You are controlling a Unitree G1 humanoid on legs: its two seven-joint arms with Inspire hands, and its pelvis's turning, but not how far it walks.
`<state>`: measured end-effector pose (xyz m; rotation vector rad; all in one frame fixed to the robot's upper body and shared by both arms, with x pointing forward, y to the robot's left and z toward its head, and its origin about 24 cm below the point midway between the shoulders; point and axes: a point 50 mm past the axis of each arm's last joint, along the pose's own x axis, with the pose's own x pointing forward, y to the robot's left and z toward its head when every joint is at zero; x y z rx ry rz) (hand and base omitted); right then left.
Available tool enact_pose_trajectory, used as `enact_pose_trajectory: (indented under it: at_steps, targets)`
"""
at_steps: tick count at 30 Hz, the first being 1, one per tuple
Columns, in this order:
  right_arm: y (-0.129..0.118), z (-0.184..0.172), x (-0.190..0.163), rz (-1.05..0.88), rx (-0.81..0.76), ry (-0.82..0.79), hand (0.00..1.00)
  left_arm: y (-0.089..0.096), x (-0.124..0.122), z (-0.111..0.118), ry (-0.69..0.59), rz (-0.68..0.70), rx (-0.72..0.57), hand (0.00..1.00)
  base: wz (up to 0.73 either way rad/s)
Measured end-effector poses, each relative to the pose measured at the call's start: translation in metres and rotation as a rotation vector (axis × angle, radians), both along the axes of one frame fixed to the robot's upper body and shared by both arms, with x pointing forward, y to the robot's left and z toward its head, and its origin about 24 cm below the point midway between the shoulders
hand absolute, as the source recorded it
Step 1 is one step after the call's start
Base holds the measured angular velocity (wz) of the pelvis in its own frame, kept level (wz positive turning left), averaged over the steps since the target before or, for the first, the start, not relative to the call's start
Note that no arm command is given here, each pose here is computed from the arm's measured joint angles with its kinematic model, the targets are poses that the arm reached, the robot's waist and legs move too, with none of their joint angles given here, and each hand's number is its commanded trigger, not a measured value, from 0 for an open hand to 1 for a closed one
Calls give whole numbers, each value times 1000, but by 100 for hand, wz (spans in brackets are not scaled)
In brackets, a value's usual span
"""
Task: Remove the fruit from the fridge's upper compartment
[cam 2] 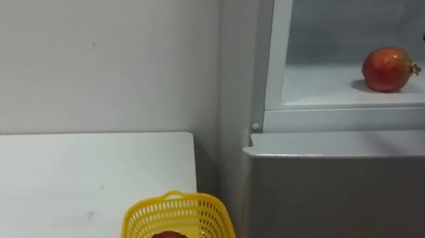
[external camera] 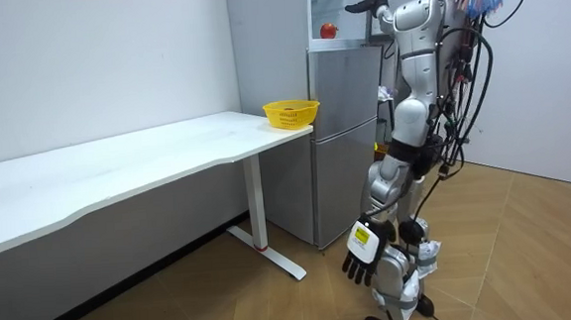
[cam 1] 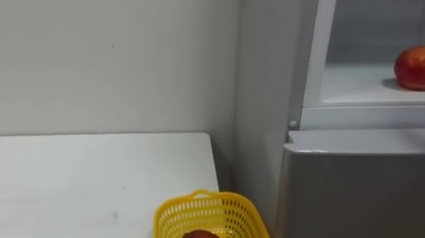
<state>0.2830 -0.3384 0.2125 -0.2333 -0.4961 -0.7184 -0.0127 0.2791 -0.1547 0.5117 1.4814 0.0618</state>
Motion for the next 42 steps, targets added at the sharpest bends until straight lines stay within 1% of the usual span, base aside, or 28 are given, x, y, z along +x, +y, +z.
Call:
enact_pose_trajectory:
  at_steps: [3, 9, 12, 14, 16, 20, 42]
  targets:
    - [-4, 4, 0, -2, -20, 16, 0, 4, -2, 1, 5, 12, 3, 0, 5]
    - [-6, 1, 8, 12, -10, 54, 0, 10, -1, 6, -10, -5, 22, 0, 1]
    - [-11, -4, 17, 50, 7, 127, 0, 10, 1, 6, -14, -12, 9, 0, 3]
    - [-18, -12, 23, 72, 56, 190, 0, 12, 3, 7, -17, -13, 8, 0, 5]
    - [-19, -17, 25, 95, 82, 217, 0, 12, 3, 8, -16, -10, 2, 0, 5]
    - [-18, -20, 27, 152, 82, 258, 0, 15, 1, 9, 9, -10, 4, 0, 1]
    - [-16, -24, 29, 219, 90, 287, 0, 16, -1, 9, 13, -1, 13, 0, 2]
